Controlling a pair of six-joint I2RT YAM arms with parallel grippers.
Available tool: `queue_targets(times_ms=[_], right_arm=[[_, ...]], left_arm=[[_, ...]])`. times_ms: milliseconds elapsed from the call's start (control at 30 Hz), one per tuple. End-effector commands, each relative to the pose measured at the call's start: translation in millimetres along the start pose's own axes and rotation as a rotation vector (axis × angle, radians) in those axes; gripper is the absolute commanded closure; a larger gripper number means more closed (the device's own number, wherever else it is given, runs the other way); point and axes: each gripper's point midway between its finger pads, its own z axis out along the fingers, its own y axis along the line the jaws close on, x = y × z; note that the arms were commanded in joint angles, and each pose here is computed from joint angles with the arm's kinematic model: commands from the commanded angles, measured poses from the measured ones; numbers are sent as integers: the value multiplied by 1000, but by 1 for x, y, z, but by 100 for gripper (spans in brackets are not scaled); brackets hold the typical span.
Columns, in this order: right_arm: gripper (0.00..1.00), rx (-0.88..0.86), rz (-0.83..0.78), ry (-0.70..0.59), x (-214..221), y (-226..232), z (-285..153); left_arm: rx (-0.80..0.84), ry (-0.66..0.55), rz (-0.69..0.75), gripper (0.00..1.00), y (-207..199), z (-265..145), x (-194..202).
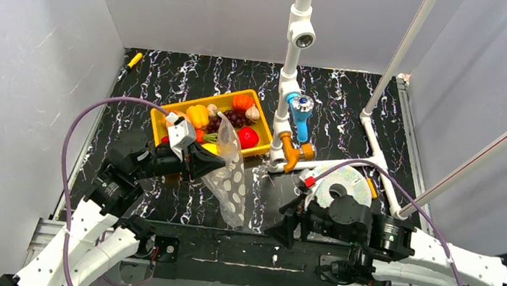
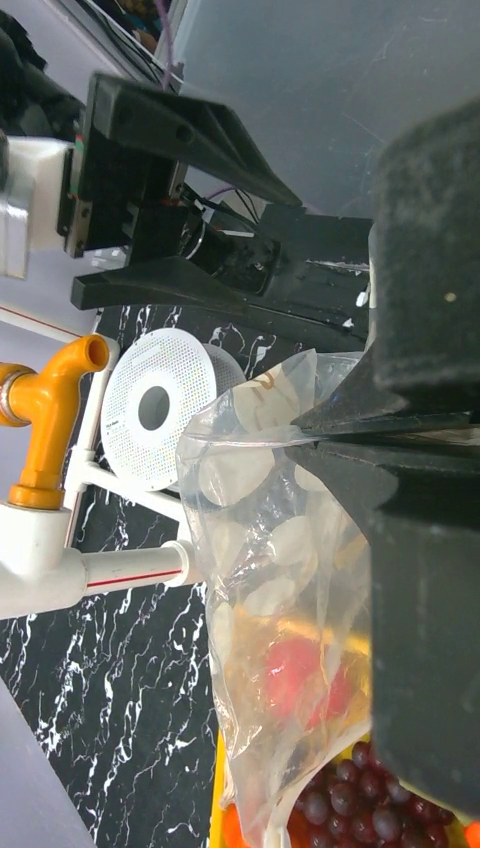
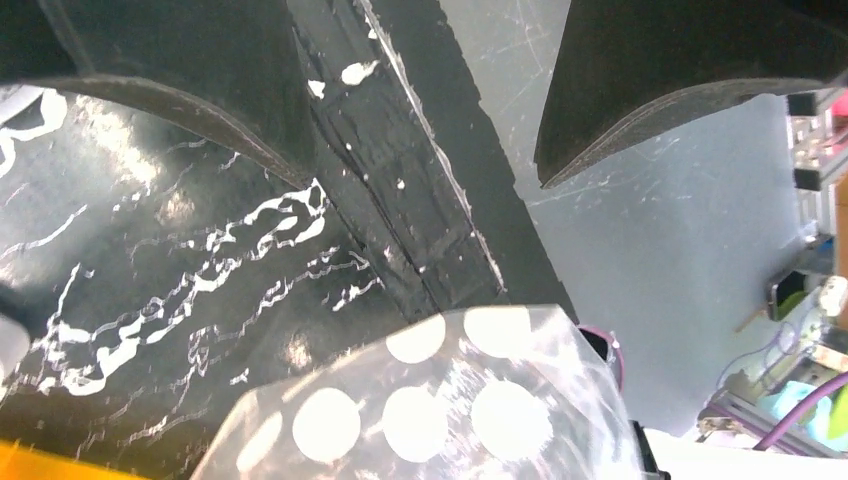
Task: Place the food in the zip-top bag and seal the zipper
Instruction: Open the zipper of the food storage bag at the center of the board.
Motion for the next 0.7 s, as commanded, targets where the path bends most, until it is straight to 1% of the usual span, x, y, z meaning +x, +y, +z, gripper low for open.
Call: queue_targets(times_ms=[0, 33, 100, 133, 200, 267, 433, 633, 667], right_arm=[[13, 89, -52, -204, -82, 24, 12], [12, 135, -45, -206, -91, 25, 16], [4, 212, -44, -199, -111, 33, 25], [2, 256, -43, -201, -121, 37, 29], [2, 313, -29, -204, -146, 49, 40], [2, 370, -16, -200, -162, 54, 48], [2, 459, 29, -192, -188, 66, 65], [2, 533, -42, -176, -222, 80, 90], [2, 546, -48, -152, -224, 77, 95]], left_arm=[[26, -44, 95, 100, -8, -6, -3], [19, -51, 112, 100, -8, -8, -2], [3, -64, 141, 100, -8, -12, -1], [-11, -69, 157, 100, -7, -15, 0], [-31, -79, 178, 100, -7, -20, -1], [-59, -86, 184, 100, -6, -24, 0], [-113, -119, 242, 100, -6, -38, 5], [-127, -113, 285, 100, -9, -47, 14], [-124, -114, 285, 100, -10, -48, 14]])
